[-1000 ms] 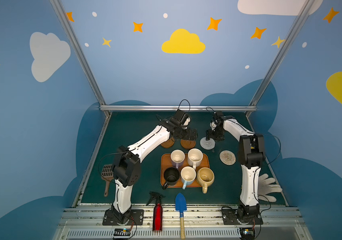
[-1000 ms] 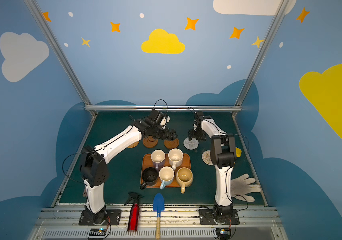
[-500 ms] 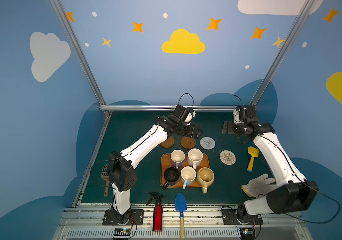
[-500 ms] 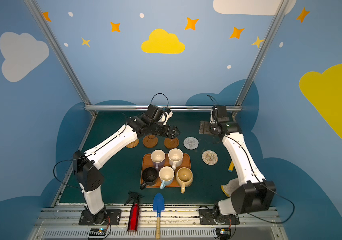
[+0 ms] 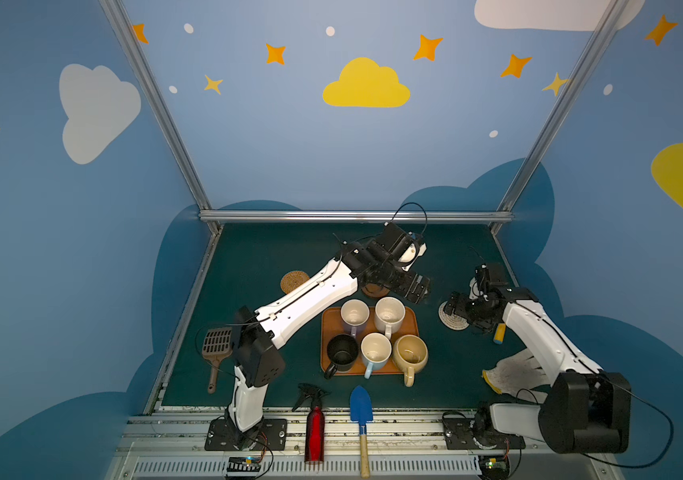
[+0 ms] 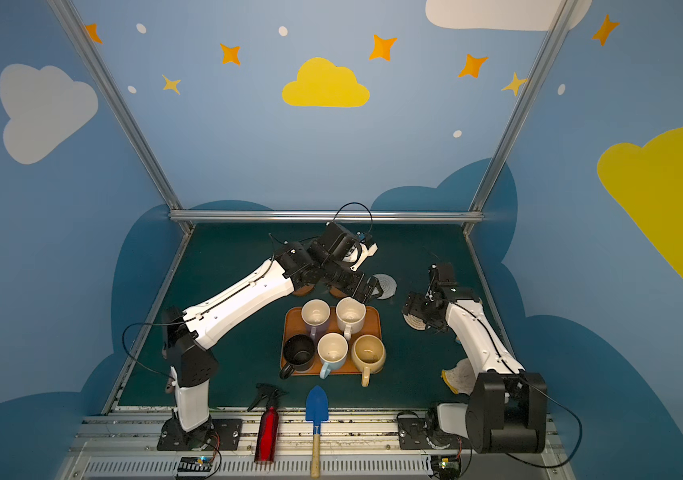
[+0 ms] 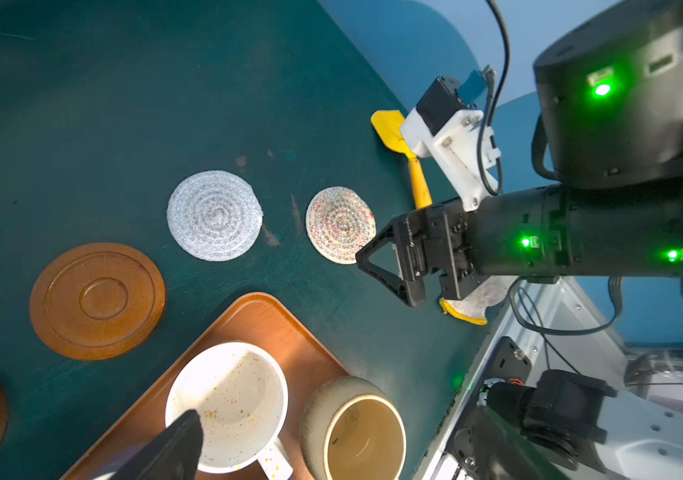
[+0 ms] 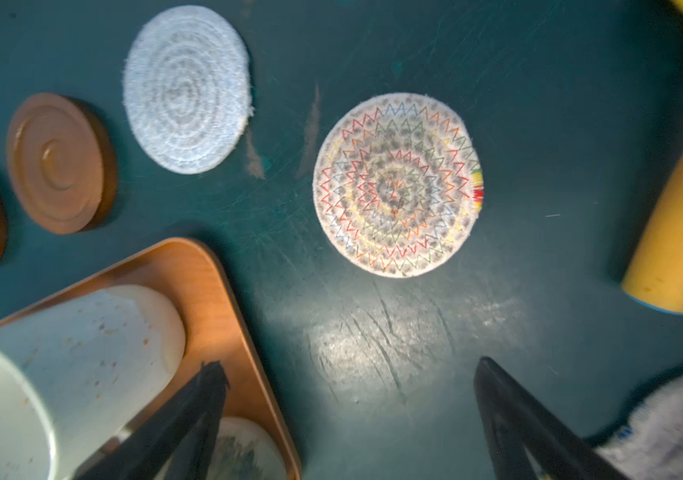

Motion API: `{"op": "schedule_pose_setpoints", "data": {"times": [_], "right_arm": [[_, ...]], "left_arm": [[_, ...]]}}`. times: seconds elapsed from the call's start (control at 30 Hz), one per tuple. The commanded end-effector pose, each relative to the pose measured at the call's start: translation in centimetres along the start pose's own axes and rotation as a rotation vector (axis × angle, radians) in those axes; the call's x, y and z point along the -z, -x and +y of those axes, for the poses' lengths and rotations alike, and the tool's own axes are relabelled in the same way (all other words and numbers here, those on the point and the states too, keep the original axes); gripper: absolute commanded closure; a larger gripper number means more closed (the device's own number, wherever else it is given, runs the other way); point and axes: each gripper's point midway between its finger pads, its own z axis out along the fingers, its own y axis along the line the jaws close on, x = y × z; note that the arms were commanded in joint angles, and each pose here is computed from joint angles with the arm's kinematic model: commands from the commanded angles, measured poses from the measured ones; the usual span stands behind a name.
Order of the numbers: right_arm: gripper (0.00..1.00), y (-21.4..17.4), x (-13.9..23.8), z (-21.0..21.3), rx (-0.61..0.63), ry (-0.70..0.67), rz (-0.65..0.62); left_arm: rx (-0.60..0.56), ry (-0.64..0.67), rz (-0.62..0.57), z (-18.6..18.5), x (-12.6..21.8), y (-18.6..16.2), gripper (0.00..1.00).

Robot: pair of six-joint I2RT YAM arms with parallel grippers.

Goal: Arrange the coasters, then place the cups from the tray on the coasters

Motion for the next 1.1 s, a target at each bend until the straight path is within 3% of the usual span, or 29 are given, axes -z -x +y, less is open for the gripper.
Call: {"op": "schedule_pose_setpoints", "data": {"times": [0.0,0.2,0.53,0.7,0.8,1.07], "right_arm": [[0.09,0.0,-1.5,0.0,-0.042,0.024,0.027],[0.12,-0.8,-4.1,-1.3,-0.065,-0.017,0.088],[0.2,-0.4,-7.2,-3.2,-0.143,-0.01,0.134],[0.23,-0.2,-8.3,-3.5,-0.15,-0.021,0.143],[0.34,0.0,-8.8,-4.0,-0.12,-0.065,0.158],[0.43,0.1,-9.8,-4.3,-0.077,-0.119,0.192]], "left_arm": [[-0.03,0.056,0.078,0.4,-1.2,-1.6,0.0],[-0.011,0.028,0.077,-0.1,-2.2,-1.6,0.0],[0.01,0.112,0.048,1.4,-2.8,-0.7,0.0],[0.006,0.144,0.09,1.8,-4.0,-0.8,0.0],[0.001,0.132,0.09,1.6,-4.3,-0.7,0.0],[0.008,0.141,0.103,2.0,-4.4,-1.3,0.0]]}}
